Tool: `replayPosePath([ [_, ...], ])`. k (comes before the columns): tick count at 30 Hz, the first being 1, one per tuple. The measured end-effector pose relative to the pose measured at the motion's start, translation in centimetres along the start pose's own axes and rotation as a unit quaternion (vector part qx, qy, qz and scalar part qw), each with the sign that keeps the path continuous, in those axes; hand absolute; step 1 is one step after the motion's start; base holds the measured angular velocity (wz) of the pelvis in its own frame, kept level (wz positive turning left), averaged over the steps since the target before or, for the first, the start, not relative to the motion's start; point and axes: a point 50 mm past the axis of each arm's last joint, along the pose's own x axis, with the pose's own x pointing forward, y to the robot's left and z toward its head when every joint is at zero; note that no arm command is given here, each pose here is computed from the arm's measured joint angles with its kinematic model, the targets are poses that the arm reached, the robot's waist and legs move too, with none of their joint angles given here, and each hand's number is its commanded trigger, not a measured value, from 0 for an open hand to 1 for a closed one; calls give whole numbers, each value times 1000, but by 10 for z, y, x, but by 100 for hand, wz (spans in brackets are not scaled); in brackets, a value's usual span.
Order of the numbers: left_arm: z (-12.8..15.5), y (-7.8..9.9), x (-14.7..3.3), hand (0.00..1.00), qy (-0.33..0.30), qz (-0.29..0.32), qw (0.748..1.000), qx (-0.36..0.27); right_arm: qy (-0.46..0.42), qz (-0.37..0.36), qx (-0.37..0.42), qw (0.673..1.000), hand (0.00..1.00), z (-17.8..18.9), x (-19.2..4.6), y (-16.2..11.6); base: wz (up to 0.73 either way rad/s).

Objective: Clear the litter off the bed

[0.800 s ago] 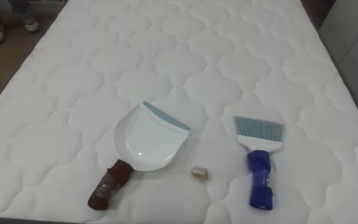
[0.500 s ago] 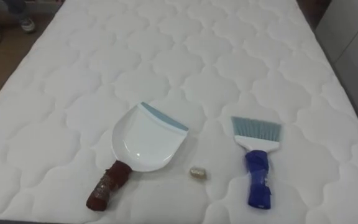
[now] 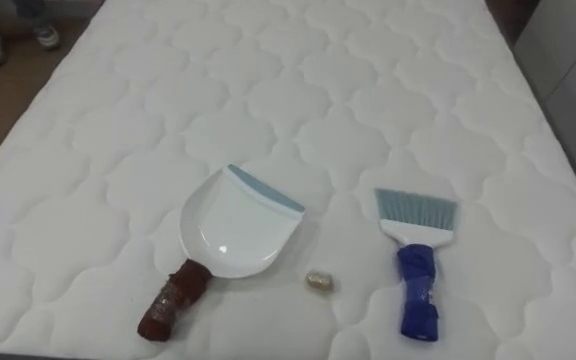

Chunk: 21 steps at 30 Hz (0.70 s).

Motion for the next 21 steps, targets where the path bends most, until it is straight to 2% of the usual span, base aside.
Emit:
replayPosePath([
  [9,42,20,-1,0,-106,96,990,-23,-12,-6,-9,1000,0,1,-1,-4,-2],
  [14,85,37,-14,0,-227,155,961,-38,-12,-7,-35,999,0,0,-1,-6,6],
  [17,107,41,-23,0,-275,171,945,-38,-15,-7,-40,999,0,1,-1,-7,0],
  [21,122,39,-25,0,-301,170,938,-31,-15,-4,-42,999,0,1,-1,-7,-1],
])
